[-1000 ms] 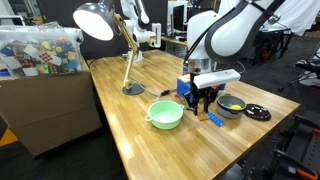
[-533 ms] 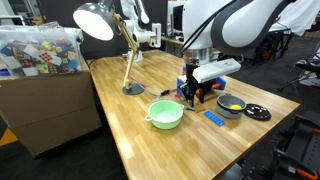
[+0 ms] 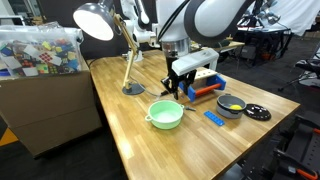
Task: Pick the wooden object on the table and put it in the green bowl
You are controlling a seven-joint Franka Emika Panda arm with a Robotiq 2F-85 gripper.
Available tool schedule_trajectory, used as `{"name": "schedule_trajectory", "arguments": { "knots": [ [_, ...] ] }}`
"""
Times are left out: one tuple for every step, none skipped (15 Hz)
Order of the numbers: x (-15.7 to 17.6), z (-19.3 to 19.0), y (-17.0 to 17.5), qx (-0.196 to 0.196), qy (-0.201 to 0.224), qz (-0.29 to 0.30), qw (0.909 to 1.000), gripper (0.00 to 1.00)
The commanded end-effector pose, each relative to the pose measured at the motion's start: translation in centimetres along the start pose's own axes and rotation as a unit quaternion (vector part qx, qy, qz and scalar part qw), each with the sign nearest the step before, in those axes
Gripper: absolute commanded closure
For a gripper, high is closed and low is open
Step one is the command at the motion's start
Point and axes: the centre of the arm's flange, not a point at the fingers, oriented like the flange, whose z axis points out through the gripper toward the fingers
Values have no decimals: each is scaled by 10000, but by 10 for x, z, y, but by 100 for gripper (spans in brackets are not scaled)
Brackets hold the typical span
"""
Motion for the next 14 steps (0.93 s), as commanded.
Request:
{"name": "schedule_trajectory", "arguments": {
  "knots": [
    [22, 1, -41, -178, 31, -347, 9992, 81],
    [26, 5, -51, -196, 63, -405, 9990, 81],
    [31, 8, -59, -214, 92, -467, 9986, 81],
    [37, 13, -67, -251, 113, -497, 9984, 81],
    [42, 18, -71, -289, 133, -518, 9982, 81],
    [49, 23, -75, -315, 131, -541, 9980, 81],
    [57, 30, -79, -366, 119, -538, 9978, 81],
    [63, 36, -81, -419, 107, -528, 9977, 81],
    [69, 43, -83, -431, 42, -521, 9977, 81],
    [73, 50, -85, -455, -18, -522, 9976, 81],
    [76, 57, -86, -509, -73, -525, 9973, 81],
    [78, 65, -86, -553, -149, -525, 9970, 81],
    [79, 73, -86, -597, -224, -522, 9966, 81],
    [77, 82, -86, -631, -320, -531, 9961, 81]
  ]
}}
